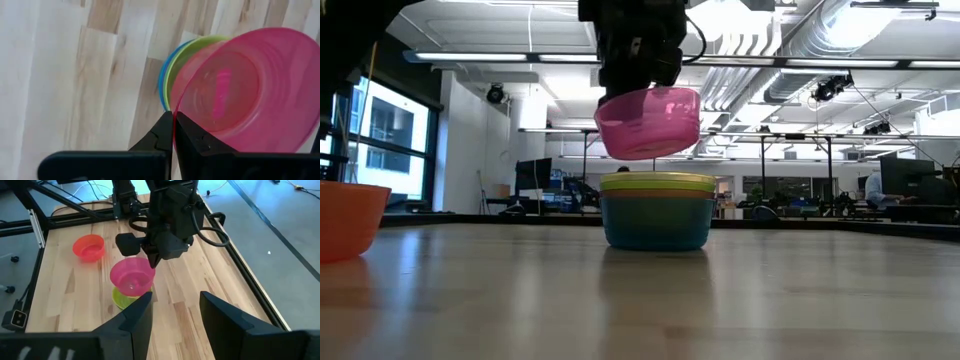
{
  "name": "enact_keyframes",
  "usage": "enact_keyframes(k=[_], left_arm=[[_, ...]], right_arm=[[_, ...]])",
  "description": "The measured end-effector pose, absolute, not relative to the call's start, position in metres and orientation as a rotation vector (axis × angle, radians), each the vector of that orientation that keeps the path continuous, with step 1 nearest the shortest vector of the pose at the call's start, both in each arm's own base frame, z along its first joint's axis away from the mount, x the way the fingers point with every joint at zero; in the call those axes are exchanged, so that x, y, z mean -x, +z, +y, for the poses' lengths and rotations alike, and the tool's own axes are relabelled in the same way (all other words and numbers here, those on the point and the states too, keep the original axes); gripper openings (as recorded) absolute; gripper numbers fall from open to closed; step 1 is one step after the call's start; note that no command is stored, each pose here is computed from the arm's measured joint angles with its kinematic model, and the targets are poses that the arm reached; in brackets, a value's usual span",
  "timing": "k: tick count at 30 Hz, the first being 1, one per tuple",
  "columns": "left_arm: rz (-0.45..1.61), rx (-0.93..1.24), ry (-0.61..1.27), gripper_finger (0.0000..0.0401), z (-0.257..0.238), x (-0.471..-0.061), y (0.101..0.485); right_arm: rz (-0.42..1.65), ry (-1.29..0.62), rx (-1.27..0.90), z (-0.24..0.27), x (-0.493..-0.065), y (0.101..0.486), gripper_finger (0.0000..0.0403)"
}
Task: Nest bowls inside each other
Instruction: Stack the pink bowl on the yellow bowl
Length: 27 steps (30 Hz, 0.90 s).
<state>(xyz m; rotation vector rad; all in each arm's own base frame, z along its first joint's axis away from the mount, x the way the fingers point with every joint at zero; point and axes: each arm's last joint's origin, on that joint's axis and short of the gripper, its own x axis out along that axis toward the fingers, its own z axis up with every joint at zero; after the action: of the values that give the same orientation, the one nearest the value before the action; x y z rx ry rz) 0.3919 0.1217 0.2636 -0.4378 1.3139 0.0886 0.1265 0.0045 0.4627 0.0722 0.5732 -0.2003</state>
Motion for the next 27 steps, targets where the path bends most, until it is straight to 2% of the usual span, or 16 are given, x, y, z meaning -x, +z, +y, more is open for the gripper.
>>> enact_keyframes(k=[27], left_arm=[[1.300,0.457,0.175,0.0000,0.097,-0.402,0.264]], right_arm=[[0.584,-0.195,-0.052,0.005,-0.126,0.462,0.0155]])
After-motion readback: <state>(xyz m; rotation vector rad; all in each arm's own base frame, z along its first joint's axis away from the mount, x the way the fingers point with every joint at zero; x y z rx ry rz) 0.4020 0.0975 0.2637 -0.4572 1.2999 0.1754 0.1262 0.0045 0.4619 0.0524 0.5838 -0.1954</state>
